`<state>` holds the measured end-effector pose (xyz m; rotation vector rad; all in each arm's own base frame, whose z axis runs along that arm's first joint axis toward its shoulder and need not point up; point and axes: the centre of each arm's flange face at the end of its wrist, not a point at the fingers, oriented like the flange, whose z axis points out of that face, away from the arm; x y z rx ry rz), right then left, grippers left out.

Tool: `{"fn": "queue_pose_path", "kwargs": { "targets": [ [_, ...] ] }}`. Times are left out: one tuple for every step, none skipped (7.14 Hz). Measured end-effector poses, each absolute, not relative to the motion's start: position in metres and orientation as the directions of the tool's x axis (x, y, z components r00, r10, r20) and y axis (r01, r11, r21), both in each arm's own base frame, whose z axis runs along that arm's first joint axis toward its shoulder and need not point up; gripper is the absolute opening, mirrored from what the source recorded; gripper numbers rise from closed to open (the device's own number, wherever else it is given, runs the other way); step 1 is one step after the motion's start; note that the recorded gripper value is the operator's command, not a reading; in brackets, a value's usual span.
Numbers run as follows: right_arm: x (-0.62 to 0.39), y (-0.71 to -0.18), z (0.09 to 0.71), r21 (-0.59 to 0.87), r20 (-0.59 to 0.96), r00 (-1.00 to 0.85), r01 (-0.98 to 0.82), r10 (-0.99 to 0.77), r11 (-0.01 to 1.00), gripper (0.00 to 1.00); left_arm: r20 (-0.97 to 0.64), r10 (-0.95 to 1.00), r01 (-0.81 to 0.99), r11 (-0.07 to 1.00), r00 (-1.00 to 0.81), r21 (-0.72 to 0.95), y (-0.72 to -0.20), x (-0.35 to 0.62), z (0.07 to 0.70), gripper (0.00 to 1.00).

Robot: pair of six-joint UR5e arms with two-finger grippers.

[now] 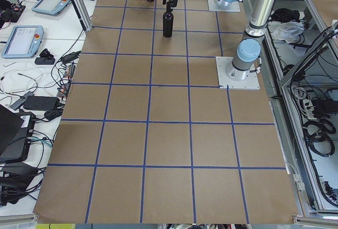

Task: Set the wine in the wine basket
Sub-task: 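Stand the bottle upright on the table and open the left gripper, then raise the left gripper away while the right gripper moves over the bottle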

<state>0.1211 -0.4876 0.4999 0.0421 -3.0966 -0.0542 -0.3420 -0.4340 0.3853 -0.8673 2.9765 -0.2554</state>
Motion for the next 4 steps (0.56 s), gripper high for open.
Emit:
{"fn": "queue_pose_path", "kwargs": {
  "targets": [
    [0.121, -0.488, 0.5, 0.035, 0.044, -0.999, -0.018, -0.02, 0.999, 1.0, 0.023, -0.514, -0.51, 0.842, -0.857, -0.178, -0.437, -0.338, 0.394, 1.0],
    [0.122, -0.488, 0.5, 0.032, 0.043, -0.999, -0.002, -0.004, 0.999, 1.0, 0.028, -0.482, -0.478, 0.856, -0.876, -0.195, -0.446, -0.329, 0.409, 1.0],
    [0.122, -0.489, 0.499, 0.03, 0.04, -0.999, 0.011, 0.01, 0.999, 1.0, 0.022, -0.449, -0.444, 0.873, -0.893, -0.202, -0.459, -0.311, 0.431, 1.0],
    [0.124, -0.491, 0.499, 0.022, 0.036, -0.999, 0.012, 0.011, 1.0, 1.0, -0.009, -0.38, -0.372, 0.91, -0.925, -0.184, -0.47, -0.284, 0.453, 1.0]
  ]
}}
